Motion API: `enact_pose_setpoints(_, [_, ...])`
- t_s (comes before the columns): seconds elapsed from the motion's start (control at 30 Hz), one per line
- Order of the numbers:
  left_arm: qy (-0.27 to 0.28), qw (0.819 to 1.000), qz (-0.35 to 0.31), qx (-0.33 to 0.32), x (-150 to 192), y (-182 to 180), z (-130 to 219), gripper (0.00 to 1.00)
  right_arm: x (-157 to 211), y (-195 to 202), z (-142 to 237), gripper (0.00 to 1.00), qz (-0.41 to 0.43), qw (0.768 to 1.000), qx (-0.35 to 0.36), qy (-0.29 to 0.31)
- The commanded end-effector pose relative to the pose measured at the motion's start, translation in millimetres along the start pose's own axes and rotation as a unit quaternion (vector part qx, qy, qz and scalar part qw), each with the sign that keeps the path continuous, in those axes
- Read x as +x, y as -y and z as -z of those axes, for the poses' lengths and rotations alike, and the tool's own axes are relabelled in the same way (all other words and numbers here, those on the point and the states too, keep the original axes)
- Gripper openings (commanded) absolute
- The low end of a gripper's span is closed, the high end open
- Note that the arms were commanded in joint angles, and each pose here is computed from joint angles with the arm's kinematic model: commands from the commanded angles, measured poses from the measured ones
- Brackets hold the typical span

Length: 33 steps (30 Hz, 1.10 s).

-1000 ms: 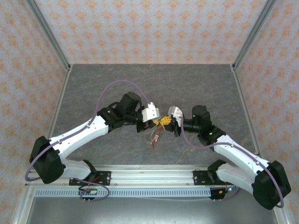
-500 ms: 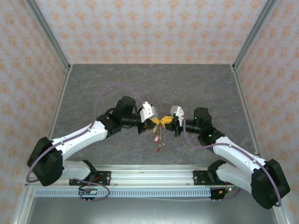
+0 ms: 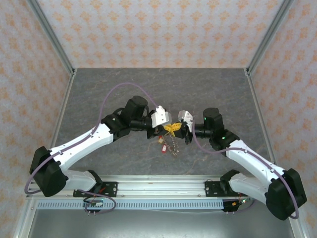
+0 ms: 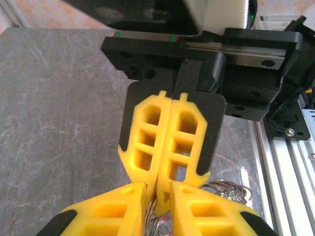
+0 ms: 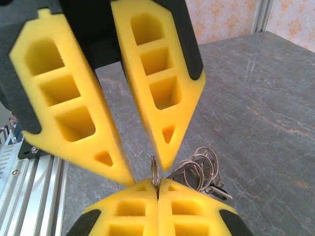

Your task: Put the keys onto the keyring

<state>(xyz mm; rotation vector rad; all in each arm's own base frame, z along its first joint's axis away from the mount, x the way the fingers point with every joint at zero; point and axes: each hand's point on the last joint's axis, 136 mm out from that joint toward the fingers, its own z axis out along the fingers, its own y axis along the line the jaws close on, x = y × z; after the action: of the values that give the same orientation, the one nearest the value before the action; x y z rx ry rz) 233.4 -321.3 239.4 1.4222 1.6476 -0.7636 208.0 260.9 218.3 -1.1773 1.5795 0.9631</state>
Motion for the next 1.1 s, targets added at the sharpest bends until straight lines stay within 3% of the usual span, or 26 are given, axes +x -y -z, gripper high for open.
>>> enact_pose_setpoints(0.0, [-0.058,0.998,-0.007,0.011,20,6,-3,0.21,-23,-6,3,0.00,0.038,0.999,-0.018,0.020])
enact_pose_setpoints(0.53, [-0.079,0.997,-0.014,-0.001,22,1,1,0.21,-28,-11,4,0.00,0.050,0.998,-0.026,0.028])
enact_pose_setpoints(0.67, [-0.084,0.996,-0.015,0.005,19,0,0,0.14,-30,-13,4,0.00,0.053,0.998,-0.031,0.030])
enact_pose_setpoints(0.93, [-0.101,0.995,-0.012,0.010,27,0,-3,0.12,-34,-17,4,0.00,0.060,0.997,-0.032,0.037])
enact_pose_setpoints(1.07, [-0.106,0.994,-0.018,0.022,29,4,-3,0.00,-35,-19,5,0.00,0.063,0.997,-0.032,0.040])
